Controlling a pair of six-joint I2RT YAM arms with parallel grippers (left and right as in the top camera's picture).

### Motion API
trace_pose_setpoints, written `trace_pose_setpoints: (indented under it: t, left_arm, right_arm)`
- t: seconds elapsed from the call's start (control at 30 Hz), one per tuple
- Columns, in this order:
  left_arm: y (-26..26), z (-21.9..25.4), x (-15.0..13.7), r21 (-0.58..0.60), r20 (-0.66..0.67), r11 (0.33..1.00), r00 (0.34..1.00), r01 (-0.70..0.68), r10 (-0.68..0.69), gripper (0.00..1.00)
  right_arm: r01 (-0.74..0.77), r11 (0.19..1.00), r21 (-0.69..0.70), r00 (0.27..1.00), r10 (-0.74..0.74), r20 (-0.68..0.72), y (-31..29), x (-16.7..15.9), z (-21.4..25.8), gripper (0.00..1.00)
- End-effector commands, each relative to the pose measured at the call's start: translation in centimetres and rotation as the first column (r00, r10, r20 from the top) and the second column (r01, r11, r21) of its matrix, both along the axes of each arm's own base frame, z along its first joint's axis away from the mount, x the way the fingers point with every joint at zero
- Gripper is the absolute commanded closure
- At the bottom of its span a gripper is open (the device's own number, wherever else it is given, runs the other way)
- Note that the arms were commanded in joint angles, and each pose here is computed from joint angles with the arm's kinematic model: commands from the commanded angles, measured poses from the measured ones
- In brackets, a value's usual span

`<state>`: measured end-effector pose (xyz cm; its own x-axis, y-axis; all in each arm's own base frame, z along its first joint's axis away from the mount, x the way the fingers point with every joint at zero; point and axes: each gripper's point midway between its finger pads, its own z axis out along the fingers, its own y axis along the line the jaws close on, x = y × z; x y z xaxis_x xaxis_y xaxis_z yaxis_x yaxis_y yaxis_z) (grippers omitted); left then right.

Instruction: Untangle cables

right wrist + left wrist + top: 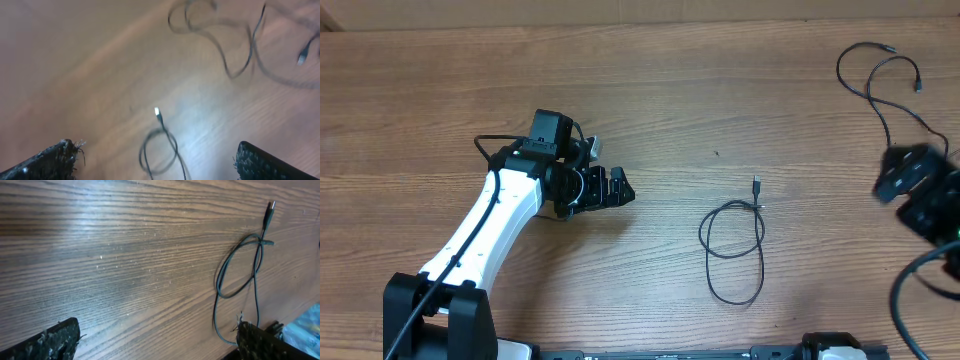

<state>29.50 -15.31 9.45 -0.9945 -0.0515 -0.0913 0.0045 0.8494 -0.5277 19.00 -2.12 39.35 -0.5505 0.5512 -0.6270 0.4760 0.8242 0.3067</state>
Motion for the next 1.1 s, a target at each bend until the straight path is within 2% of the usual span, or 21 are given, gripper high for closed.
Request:
trace_pose_setpoints:
  t: [0.0,0.3,0.43,0.53,0.6,0.7,0.8,0.9,1.07]
  left_arm:
    - [-0.2,-0.2,0.0,0.0,-0.007,1.0,1.0,0.003,-0.003,0.0]
    - [0.0,-0.3,0.2,0.011,0.003,1.0,1.0,0.001,-0.001,0.0]
    - [0.9,-0.7,-2.0,0.041,-0.059,0.997,0.996,0.069,-0.067,0.0]
    - [2.4,-1.0,-4.2,0.07,-0.131,0.989,0.984,0.127,-0.117,0.0]
    - [3.7,-1.0,-5.1,0.108,-0.172,0.988,0.981,0.111,-0.092,0.01]
    - [5.0,0.3,-5.9,0.132,-0.165,0.988,0.985,0.082,-0.059,0.0]
    - [5.1,2.8,-6.2,0.127,-0.071,0.99,0.996,0.065,-0.056,0.0]
    - [5.0,6.5,-7.1,0.118,0.083,0.991,0.994,0.057,-0.067,0.0]
    - [5.3,12.8,-10.7,0.08,0.353,0.997,0.934,0.022,-0.049,0.0]
  right_arm:
    - [-0.01,0.996,0.091,0.993,0.02,-0.118,1.4,-0.4,-4.2,0.0]
    - [-0.063,0.934,0.351,0.909,0.198,-0.366,6.2,-2.6,-17.2,0.0]
    - [-0.048,0.895,0.443,0.857,0.265,-0.442,7.9,-4.7,-23.0,0.0]
    - [-0.057,0.857,0.513,0.844,0.315,-0.434,9.2,-5.5,-25.7,0.0]
    - [-0.079,0.827,0.556,0.849,0.348,-0.398,10.0,-5.3,-26.5,0.0]
    - [-0.096,0.807,0.582,0.858,0.364,-0.363,10.6,-4.7,-27.2,0.0]
    - [-0.112,0.806,0.581,0.867,0.365,-0.34,10.6,-4.1,-27.5,0.0]
    - [-0.136,0.806,0.576,0.88,0.365,-0.302,10.6,-3.1,-27.5,0.0]
    - [-0.136,0.806,0.576,0.88,0.365,-0.303,10.6,-3.1,-27.7,0.0]
